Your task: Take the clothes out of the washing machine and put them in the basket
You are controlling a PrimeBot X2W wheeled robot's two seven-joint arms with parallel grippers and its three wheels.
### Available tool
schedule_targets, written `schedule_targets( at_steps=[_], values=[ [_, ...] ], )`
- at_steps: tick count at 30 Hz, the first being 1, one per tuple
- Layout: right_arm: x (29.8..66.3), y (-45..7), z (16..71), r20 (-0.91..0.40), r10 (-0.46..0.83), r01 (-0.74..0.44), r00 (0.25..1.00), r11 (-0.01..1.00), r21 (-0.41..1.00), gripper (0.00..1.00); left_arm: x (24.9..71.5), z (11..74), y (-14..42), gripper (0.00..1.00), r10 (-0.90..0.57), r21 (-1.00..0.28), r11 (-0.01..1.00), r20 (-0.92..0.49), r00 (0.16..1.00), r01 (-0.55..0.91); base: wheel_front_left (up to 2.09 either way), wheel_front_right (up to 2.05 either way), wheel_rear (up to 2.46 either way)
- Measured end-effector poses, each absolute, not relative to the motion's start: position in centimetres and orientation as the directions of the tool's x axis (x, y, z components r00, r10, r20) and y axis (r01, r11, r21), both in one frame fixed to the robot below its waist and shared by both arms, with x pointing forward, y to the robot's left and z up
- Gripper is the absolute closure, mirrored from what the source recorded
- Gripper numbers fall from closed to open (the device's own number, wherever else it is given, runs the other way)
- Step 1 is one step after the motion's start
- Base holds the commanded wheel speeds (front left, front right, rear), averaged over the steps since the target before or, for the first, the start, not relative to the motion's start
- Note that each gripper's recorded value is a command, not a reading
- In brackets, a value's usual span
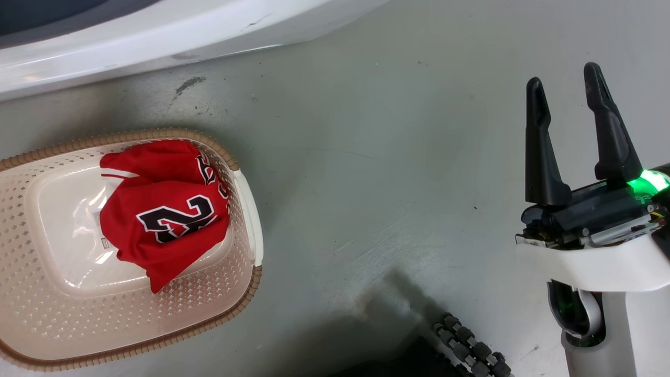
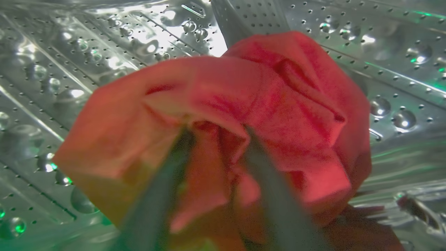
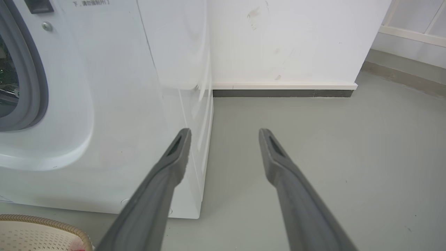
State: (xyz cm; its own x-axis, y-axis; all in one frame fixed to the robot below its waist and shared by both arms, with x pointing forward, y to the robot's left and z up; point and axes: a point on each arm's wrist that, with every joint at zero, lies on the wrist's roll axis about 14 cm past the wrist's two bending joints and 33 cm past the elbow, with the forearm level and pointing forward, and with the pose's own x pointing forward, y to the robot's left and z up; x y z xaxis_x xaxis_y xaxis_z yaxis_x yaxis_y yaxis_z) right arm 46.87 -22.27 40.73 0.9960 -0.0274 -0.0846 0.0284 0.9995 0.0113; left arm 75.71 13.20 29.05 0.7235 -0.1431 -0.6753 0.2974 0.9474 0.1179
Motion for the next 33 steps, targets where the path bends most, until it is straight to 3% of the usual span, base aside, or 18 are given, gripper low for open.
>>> schedule_targets(
  at_steps=[16, 33],
  values=[
    [47.1, -21.5, 42.3, -0.043, -0.004, 0.004, 0.999, 1.0, 0.007, 0.0, 75.7, 33.3, 11.3, 1.0, -0.227, 0.08, 0.947, -0.516, 0.826, 0.311, 0.0, 0.0, 0.0],
    [45.5, -18.8, 47.6, 0.066, 0.063, -0.063, 0.996, 0.998, 0.0, 0.0, 67.5, 40.3, 9.2, 1.0, -0.344, 0.0, 0.934, -0.286, 0.895, 0.358, 0.0, 0.0, 0.0]
  ],
)
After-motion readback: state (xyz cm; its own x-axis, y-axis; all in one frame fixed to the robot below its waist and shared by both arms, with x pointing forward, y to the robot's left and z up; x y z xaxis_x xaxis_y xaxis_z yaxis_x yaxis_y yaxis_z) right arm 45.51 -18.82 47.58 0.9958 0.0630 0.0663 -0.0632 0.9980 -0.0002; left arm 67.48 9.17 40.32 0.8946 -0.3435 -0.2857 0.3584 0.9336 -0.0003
